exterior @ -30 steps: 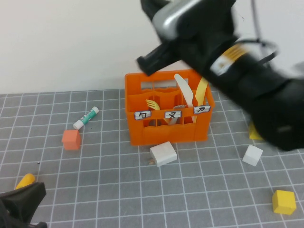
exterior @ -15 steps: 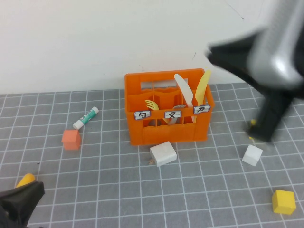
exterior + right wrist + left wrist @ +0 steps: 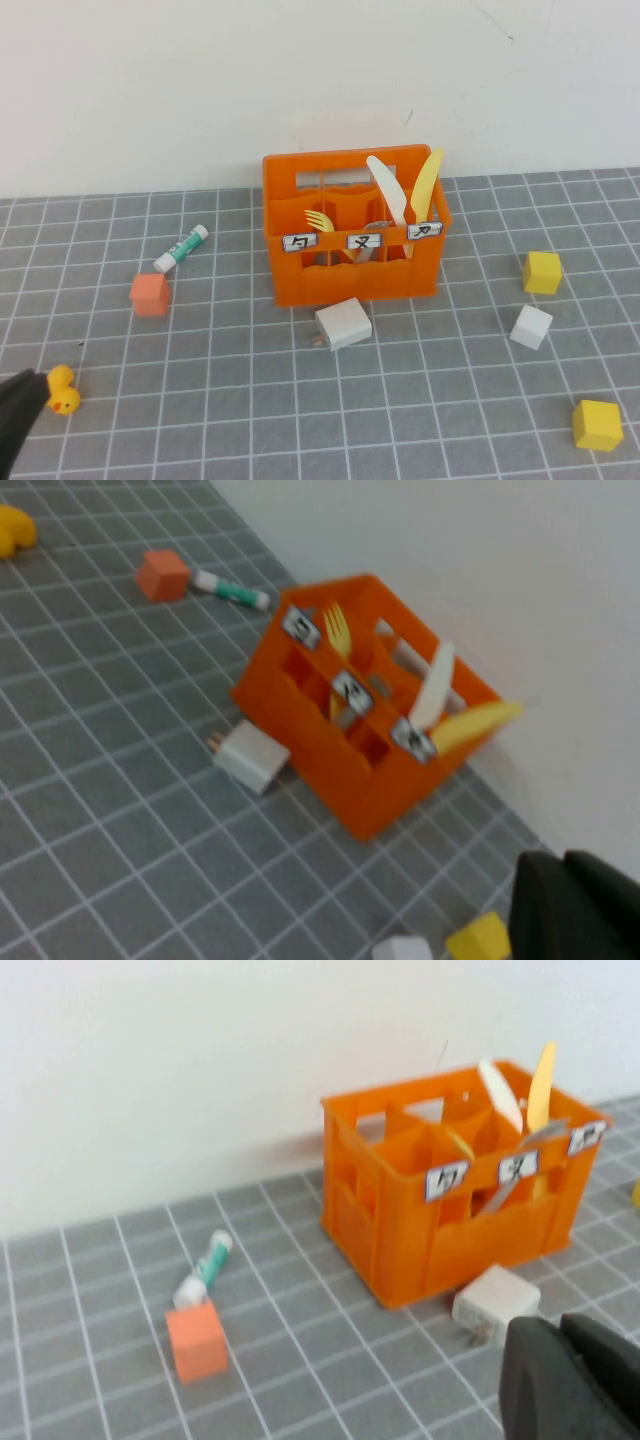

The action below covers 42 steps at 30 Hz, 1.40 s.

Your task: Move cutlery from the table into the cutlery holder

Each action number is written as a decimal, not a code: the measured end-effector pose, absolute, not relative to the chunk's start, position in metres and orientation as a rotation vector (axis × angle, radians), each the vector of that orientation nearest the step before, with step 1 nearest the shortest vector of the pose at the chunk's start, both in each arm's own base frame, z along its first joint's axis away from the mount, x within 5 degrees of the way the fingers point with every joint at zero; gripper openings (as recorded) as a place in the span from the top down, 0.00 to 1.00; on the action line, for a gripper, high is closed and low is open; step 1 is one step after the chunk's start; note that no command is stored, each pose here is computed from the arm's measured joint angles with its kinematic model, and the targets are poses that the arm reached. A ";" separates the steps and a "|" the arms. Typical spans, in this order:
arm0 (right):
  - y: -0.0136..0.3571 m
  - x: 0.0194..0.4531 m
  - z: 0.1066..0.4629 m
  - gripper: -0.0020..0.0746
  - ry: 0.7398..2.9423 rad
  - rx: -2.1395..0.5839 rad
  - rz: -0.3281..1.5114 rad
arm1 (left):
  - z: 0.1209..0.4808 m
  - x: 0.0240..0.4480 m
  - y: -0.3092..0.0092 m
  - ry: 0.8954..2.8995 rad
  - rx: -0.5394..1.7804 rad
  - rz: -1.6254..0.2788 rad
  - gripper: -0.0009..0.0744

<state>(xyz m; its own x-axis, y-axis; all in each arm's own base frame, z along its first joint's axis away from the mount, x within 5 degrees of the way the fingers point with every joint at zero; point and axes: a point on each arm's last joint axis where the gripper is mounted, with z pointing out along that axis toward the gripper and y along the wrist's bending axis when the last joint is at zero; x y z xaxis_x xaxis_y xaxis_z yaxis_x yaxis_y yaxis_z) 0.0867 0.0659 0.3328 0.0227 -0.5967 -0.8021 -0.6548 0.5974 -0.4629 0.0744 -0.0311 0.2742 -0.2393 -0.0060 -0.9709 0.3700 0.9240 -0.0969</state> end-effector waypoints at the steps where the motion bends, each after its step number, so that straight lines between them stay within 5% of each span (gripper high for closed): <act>1: 0.058 0.080 0.326 0.97 1.659 -1.027 0.061 | 0.276 0.072 -0.030 1.766 0.278 -0.355 0.99; 11: 0.017 0.044 0.260 0.97 1.714 -0.934 0.069 | 0.258 0.063 -0.025 1.744 0.366 -0.275 0.99; 42: 0.016 0.032 0.257 0.97 1.712 -0.878 0.220 | 0.245 0.060 -0.023 1.768 0.364 -0.269 0.99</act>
<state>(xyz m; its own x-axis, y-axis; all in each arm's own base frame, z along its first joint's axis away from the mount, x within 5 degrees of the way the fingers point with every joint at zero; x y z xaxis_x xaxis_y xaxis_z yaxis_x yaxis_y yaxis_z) 0.0322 0.0159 0.2573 -0.0786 -0.4381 -0.8955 -0.6499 0.7037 -0.2872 0.0600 -0.0231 0.2449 -0.2015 0.0991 -0.9745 0.3848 0.9229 0.0143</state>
